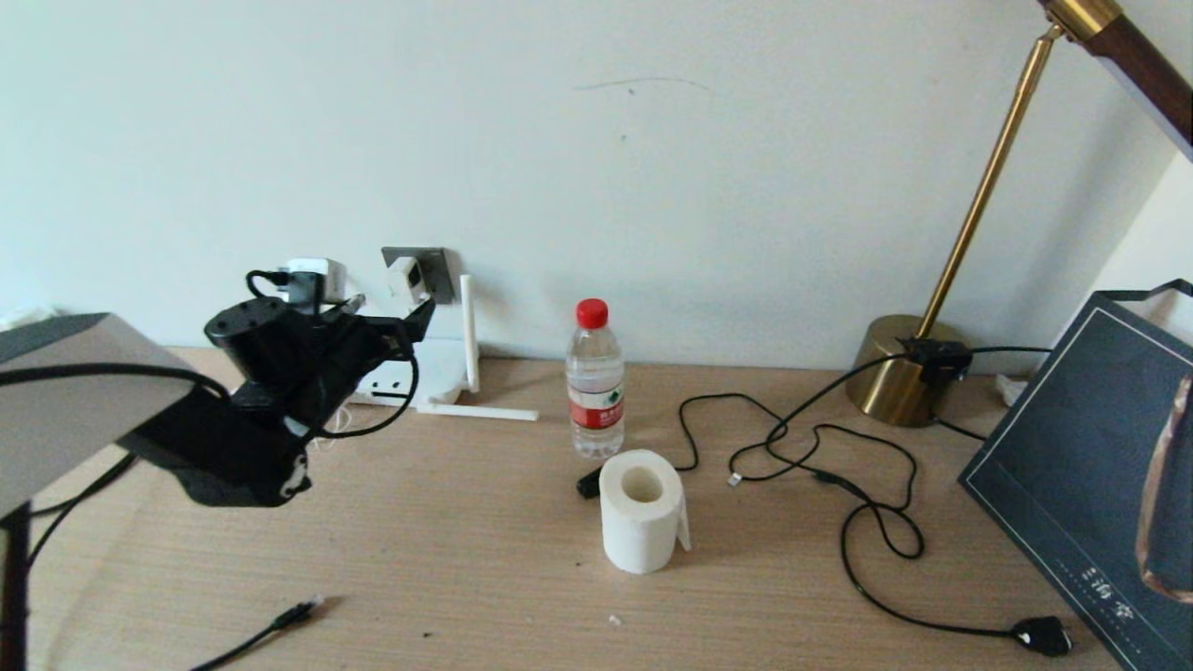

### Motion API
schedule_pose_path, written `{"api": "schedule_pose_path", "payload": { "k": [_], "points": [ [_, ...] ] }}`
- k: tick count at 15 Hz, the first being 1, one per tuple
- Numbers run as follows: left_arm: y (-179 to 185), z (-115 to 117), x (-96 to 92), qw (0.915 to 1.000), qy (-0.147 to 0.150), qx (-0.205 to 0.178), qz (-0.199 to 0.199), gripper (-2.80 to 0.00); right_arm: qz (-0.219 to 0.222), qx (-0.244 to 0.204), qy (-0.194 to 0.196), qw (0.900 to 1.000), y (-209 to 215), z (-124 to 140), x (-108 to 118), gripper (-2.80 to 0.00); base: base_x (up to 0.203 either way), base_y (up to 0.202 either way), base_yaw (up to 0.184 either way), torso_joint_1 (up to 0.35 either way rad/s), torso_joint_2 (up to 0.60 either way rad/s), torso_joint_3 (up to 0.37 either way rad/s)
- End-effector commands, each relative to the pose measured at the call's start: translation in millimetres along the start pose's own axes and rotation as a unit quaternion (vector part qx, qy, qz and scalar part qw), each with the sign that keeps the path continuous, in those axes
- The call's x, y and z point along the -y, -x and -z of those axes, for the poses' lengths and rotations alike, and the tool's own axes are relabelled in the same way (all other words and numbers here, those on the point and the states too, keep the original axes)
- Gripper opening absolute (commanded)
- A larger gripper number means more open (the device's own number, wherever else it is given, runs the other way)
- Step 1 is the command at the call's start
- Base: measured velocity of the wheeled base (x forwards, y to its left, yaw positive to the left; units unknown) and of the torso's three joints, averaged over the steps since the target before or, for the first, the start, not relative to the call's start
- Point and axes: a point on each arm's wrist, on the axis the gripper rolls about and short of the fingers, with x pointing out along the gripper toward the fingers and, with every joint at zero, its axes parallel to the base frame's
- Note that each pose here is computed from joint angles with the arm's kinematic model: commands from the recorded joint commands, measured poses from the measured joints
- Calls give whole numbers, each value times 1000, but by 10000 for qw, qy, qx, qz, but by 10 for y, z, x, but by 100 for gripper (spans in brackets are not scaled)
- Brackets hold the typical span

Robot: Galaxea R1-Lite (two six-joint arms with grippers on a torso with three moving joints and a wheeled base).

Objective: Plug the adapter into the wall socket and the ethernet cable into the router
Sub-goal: Pick up cable

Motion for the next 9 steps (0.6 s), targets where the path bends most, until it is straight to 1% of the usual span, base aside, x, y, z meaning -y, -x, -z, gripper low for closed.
{"api": "schedule_pose_path", "payload": {
  "k": [1, 3, 4, 5, 6, 7, 8, 9],
  "points": [
    [396, -580, 5, 9991, -66, 403, 85, 0, -6, -9, 4, 10000, 0, 1, 0, -280, 0, 0, 0, 0, 0, 0],
    [726, -1009, 11, 9968, -211, 720, 292, 0, 0, -9, 4, 10000, 0, 1, 0, -280, 0, 0, 0, 0, 0, 0],
    [926, -1249, 19, 9952, -304, 819, 434, 0, -6, -9, 4, 10000, 0, 1, 0, -280, 0, 0, 0, 0, 0, 0],
    [1142, -1467, 32, 9941, -396, 821, 583, 0, -2, -9, 4, 10000, 0, 1, 0, -280, 0, 0, 0, 0, 0, 0],
    [1392, -1665, 53, 9933, -498, 712, 756, 0, -2, -9, 4, 10000, 0, 1, 0, -280, 0, 0, 0, 0, 0, 0],
    [1674, -1819, 79, 9924, -625, 456, 953, 0, -6, -9, 4, 10000, 0, 1, 0, -280, 0, 0, 0, 0, 0, 0],
    [1956, -1890, 110, 9903, -768, 25, 1160, 0, -6, -9, 4, 10000, 0, 1, 0, -280, 0, 0, 0, 0, 0, 0],
    [2259, -1842, 147, 9827, -906, -767, 1424, 0, -6, -9, 4, 10000, 0, 1, 0, -280, 0, 0, 0, 0, 0, 0]
  ]
}}
